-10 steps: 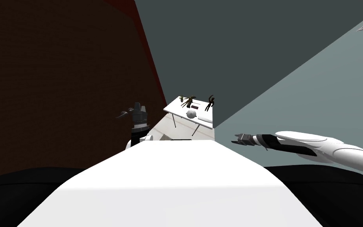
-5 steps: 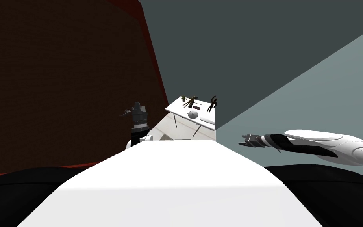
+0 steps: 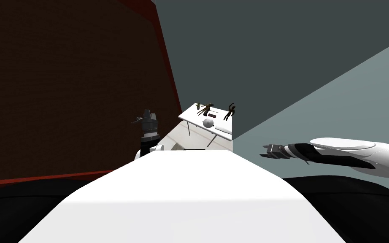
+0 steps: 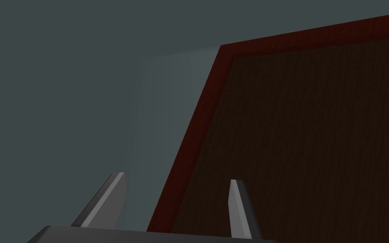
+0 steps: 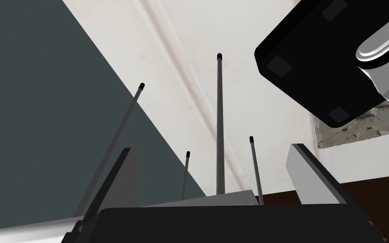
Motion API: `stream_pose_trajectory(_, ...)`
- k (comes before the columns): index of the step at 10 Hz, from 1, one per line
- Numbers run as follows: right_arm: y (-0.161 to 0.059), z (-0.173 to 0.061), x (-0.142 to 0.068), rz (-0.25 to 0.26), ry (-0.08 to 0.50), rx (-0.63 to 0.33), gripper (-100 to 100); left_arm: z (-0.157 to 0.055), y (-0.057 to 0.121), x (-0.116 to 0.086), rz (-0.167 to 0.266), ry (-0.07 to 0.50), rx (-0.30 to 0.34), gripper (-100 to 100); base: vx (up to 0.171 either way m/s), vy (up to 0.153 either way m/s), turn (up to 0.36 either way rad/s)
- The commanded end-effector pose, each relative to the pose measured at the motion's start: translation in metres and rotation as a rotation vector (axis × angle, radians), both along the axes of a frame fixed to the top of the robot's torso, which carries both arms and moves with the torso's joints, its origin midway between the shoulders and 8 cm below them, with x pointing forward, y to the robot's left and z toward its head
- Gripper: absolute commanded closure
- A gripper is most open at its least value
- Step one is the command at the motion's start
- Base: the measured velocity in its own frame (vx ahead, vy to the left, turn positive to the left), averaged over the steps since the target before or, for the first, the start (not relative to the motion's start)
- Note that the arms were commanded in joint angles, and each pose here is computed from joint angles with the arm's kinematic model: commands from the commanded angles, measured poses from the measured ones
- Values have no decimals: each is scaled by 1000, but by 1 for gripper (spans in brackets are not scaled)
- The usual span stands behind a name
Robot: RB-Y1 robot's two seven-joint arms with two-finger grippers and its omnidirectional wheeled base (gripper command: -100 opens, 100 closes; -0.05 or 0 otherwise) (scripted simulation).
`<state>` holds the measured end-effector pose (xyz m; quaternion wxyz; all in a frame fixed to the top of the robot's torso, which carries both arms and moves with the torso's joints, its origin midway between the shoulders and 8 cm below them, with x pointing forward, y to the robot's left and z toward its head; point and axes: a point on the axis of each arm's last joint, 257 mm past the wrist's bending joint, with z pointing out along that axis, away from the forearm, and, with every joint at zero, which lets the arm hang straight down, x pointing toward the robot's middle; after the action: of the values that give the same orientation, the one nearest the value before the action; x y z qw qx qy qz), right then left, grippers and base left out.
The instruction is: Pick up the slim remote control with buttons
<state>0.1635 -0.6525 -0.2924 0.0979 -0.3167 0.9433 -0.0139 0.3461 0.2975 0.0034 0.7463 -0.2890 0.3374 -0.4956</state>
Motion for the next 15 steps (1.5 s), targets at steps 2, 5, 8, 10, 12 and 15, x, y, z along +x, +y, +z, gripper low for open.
stream_pose_trajectory(2,-3,1,-1,4,6,-9,-100,0,0,0,0,0,0,0,7,11,39)
stream_pose_trajectory(5,-7,3,-5,11,19,-24,-100,0,0,0,0,0,0,0,6,12,28)
stream_pose_trajectory(8,-10,5,-8,18,32,-36,-100,0,0,0,0,0,0,0,20,2,71)
stream_pose_trajectory(10,-12,5,-11,25,43,-46,-100,0,0,0,0,0,0,0,12,27,35)
stream_pose_trajectory(12,-12,5,-11,25,43,-46,-100,0,0,0,0,0,0,0,5,26,10)
stream_pose_trajectory(15,-13,5,-15,32,55,-54,-100,0,0,0,0,0,0,0,23,10,61)
